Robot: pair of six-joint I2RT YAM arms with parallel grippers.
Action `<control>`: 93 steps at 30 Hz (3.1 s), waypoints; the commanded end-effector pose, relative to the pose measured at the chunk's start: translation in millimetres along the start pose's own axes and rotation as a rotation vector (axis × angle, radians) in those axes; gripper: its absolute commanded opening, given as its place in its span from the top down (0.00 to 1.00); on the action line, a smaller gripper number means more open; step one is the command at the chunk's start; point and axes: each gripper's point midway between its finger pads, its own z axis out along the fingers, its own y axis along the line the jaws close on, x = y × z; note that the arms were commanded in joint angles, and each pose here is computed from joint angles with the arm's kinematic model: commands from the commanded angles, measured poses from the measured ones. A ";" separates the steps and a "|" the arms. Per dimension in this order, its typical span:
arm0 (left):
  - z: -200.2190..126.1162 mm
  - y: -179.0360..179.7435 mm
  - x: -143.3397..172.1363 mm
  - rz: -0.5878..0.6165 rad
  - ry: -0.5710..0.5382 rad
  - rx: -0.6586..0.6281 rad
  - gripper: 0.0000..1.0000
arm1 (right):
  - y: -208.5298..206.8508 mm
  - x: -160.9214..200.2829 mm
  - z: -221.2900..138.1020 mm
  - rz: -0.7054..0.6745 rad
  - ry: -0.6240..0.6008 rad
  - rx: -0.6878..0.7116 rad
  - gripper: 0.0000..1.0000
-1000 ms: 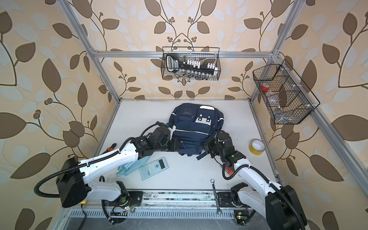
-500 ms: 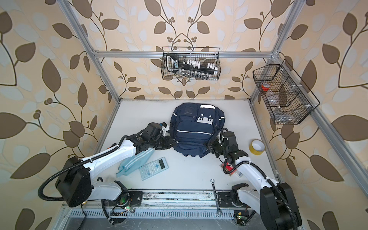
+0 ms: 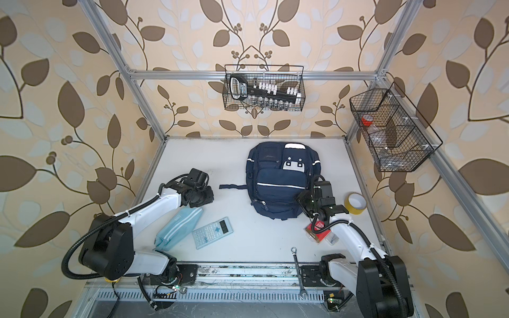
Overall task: Pack books, pencil case, and school supplies into a backpack
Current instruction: Zip the student bag at the center of the table, then unzip the student bag at the center of the table.
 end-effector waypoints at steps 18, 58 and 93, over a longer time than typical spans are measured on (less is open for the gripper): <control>-19.8 -179.9 30.4 0.348 0.044 0.437 0.49 | 41.4 -45.6 -53.3 -0.362 -0.133 0.142 0.37; 34.8 -307.0 28.0 0.947 -0.244 0.316 0.15 | 144.1 -53.8 -1.7 -0.299 0.187 -0.223 1.00; 35.7 -258.5 33.2 0.741 -0.274 0.305 1.00 | 97.4 -134.6 97.3 -0.121 0.049 -0.116 0.76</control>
